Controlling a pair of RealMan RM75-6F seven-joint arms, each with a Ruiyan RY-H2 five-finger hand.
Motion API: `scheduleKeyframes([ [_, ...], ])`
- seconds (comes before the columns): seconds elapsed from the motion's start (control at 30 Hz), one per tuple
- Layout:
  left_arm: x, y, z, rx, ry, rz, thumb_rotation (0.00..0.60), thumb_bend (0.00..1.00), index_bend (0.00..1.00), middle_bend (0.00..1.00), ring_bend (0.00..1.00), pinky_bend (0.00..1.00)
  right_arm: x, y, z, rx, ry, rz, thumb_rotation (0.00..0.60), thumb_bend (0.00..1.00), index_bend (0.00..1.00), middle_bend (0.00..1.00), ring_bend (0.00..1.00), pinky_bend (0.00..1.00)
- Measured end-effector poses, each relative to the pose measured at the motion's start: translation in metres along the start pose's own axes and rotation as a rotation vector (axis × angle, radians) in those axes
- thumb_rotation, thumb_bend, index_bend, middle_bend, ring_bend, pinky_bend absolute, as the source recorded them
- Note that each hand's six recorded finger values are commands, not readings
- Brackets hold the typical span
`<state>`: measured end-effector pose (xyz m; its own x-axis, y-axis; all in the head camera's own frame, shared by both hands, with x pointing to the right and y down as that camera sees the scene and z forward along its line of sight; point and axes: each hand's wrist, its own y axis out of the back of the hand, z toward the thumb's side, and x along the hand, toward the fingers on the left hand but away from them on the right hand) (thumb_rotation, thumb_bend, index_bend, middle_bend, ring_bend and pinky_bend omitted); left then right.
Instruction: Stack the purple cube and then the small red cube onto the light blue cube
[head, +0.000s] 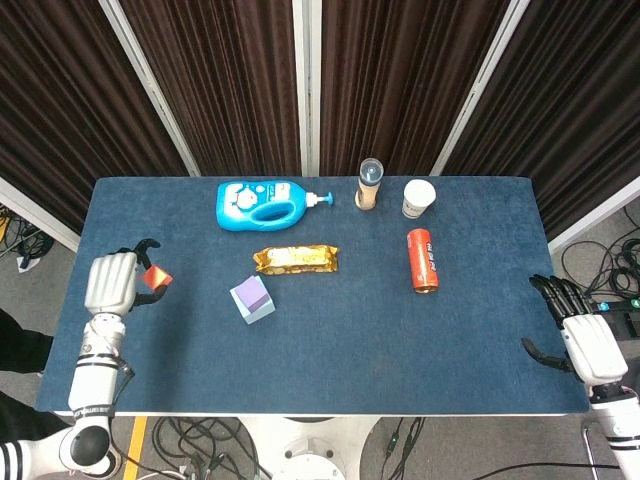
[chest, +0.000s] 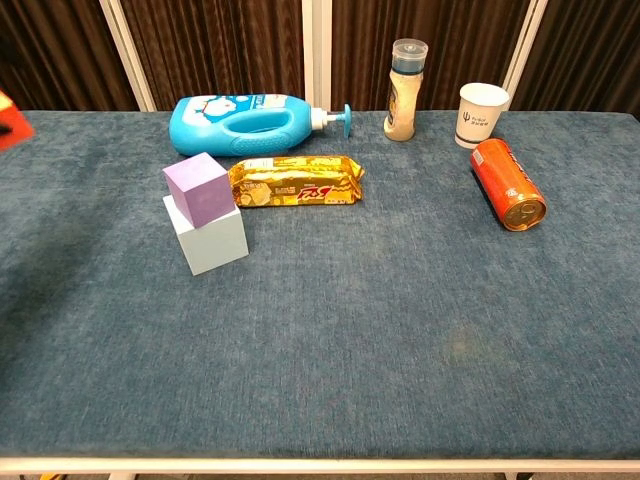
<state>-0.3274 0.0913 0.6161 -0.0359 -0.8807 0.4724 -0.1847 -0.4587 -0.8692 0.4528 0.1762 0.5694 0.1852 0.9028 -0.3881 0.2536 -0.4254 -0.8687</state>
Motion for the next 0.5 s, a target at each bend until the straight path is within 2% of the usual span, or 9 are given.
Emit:
scheduleKeyframes([
  [0.13, -0.001, 0.007, 0.028, -0.014, -0.068, -0.043, 0.6, 0.31, 0.35, 0.66, 0.44, 0.49, 0.0, -0.002, 0.001, 0.001, 0.001, 0.013, 0.6, 0.2, 0.02, 0.07, 0.0, 0.0],
  [0.3, -0.007, -0.001, 0.064, 0.014, -0.158, -0.107, 0.6, 0.31, 0.36, 0.66, 0.45, 0.49, 0.004, 0.0, 0.001, 0.033, 0.003, 0.004, 0.6, 0.2, 0.02, 0.06, 0.0, 0.0],
  [0.5, -0.006, -0.017, 0.102, 0.025, -0.225, -0.173, 0.6, 0.31, 0.36, 0.66, 0.45, 0.49, 0.009, 0.008, 0.001, 0.13, -0.015, -0.08, 0.6, 0.2, 0.02, 0.06, 0.0, 0.0],
])
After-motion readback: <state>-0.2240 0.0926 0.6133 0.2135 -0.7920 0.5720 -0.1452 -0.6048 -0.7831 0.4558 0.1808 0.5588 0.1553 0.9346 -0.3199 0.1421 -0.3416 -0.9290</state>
